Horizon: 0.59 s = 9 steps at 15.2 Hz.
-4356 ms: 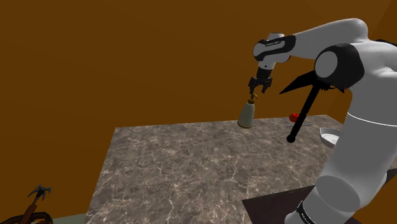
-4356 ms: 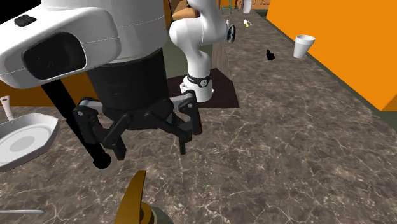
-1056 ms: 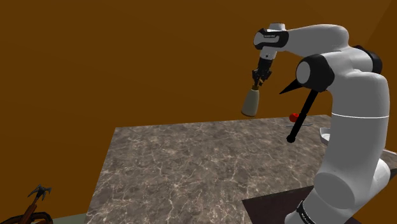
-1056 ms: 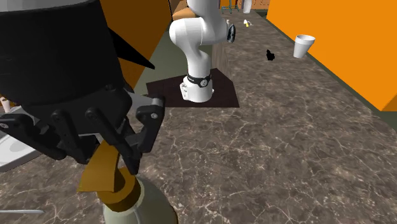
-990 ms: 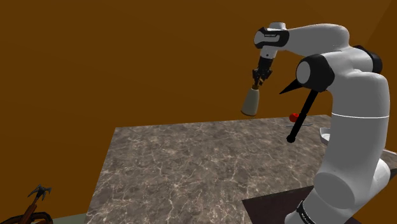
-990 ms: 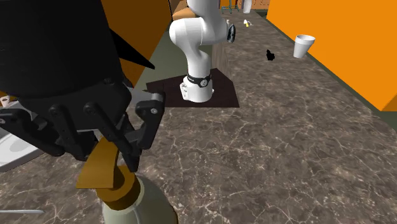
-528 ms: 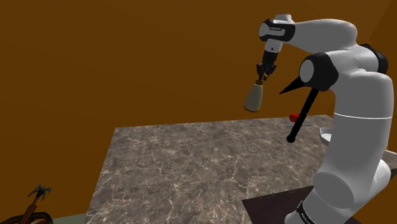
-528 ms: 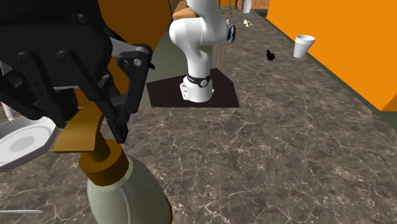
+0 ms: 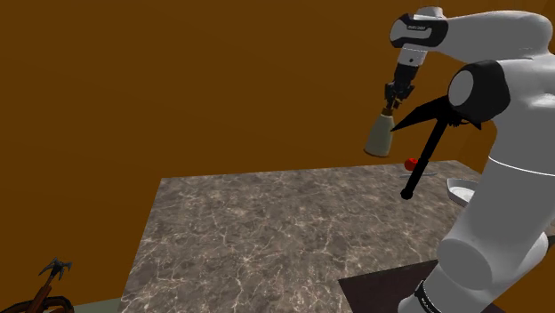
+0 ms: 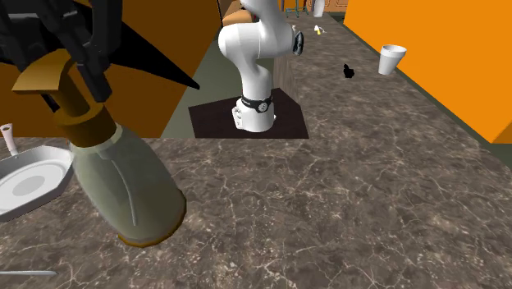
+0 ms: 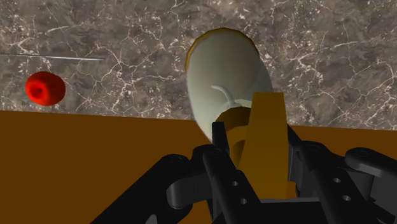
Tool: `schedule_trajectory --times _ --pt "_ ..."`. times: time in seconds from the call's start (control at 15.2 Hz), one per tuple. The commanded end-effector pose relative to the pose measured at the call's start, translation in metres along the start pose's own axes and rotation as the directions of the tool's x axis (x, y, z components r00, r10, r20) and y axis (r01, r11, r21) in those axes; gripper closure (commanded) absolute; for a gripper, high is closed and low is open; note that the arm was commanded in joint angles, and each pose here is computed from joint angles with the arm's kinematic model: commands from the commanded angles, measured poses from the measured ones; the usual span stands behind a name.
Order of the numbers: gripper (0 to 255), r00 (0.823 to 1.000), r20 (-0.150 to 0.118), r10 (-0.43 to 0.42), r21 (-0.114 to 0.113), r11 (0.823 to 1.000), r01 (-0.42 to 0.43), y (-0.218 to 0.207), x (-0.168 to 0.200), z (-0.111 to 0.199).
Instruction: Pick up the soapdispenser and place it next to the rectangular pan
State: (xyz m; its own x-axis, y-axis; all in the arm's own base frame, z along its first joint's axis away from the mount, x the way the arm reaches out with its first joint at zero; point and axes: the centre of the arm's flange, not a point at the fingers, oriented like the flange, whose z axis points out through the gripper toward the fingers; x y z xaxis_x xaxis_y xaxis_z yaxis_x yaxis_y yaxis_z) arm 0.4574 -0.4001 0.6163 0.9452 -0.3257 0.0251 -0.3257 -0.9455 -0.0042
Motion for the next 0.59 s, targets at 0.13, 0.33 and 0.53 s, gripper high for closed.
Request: schedule_trajectory --times 0.13,0.33,0.53 --pt "255 1.0 0.0 -0.001 0.0 1.0 0.001 0.028 -0.039 -0.02" --pt "255 1.0 0.0 -0.001 0.0 1.0 0.001 0.05 -0.068 -0.036" --pt "255 1.0 0.0 -0.001 0.0 1.0 0.001 0.071 -0.097 -0.052"
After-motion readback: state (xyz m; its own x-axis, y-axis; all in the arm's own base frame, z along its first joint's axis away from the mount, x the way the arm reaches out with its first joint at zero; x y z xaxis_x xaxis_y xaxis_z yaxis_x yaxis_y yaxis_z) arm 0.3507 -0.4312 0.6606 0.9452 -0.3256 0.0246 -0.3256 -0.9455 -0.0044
